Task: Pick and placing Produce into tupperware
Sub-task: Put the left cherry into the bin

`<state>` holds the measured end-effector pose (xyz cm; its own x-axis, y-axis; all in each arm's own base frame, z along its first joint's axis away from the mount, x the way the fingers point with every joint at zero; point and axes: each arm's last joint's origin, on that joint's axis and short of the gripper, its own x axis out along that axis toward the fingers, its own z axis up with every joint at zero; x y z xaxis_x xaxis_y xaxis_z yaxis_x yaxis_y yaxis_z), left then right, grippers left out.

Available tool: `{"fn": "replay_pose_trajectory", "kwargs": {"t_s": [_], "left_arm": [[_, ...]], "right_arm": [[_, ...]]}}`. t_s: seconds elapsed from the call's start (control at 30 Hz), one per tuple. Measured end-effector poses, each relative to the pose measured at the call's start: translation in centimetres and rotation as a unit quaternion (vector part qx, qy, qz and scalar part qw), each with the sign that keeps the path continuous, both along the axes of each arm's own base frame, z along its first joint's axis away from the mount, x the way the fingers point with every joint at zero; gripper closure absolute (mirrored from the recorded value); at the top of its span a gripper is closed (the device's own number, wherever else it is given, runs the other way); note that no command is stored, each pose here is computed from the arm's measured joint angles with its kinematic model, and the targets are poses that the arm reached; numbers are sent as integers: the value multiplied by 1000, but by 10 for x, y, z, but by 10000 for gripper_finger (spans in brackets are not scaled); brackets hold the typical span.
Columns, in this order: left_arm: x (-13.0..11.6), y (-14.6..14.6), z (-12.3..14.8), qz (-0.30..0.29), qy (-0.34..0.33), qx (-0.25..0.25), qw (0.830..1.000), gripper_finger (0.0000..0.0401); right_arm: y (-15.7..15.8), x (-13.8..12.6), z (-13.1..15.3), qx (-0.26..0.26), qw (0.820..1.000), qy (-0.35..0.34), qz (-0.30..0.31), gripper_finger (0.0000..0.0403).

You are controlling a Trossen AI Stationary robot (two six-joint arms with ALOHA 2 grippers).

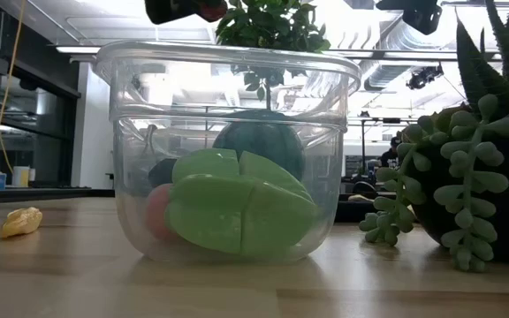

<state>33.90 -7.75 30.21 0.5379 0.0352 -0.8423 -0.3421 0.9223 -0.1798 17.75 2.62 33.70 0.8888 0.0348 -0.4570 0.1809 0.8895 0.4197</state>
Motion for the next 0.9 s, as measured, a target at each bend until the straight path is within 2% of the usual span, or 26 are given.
{"fn": "replay_pose_trajectory", "kwargs": {"t_s": [0.37,0.53,0.9], "left_arm": [[-5,-18,0,65,-16,-8,998,346],[-7,-26,0,72,-22,0,997,346],[19,-46,-41,70,-5,7,998,345]], "right_arm": [[0,0,0,21,1000,0,-16,231],[-1,0,0,20,1000,0,-20,231],[-1,0,1,15,999,-8,-32,231]]}}
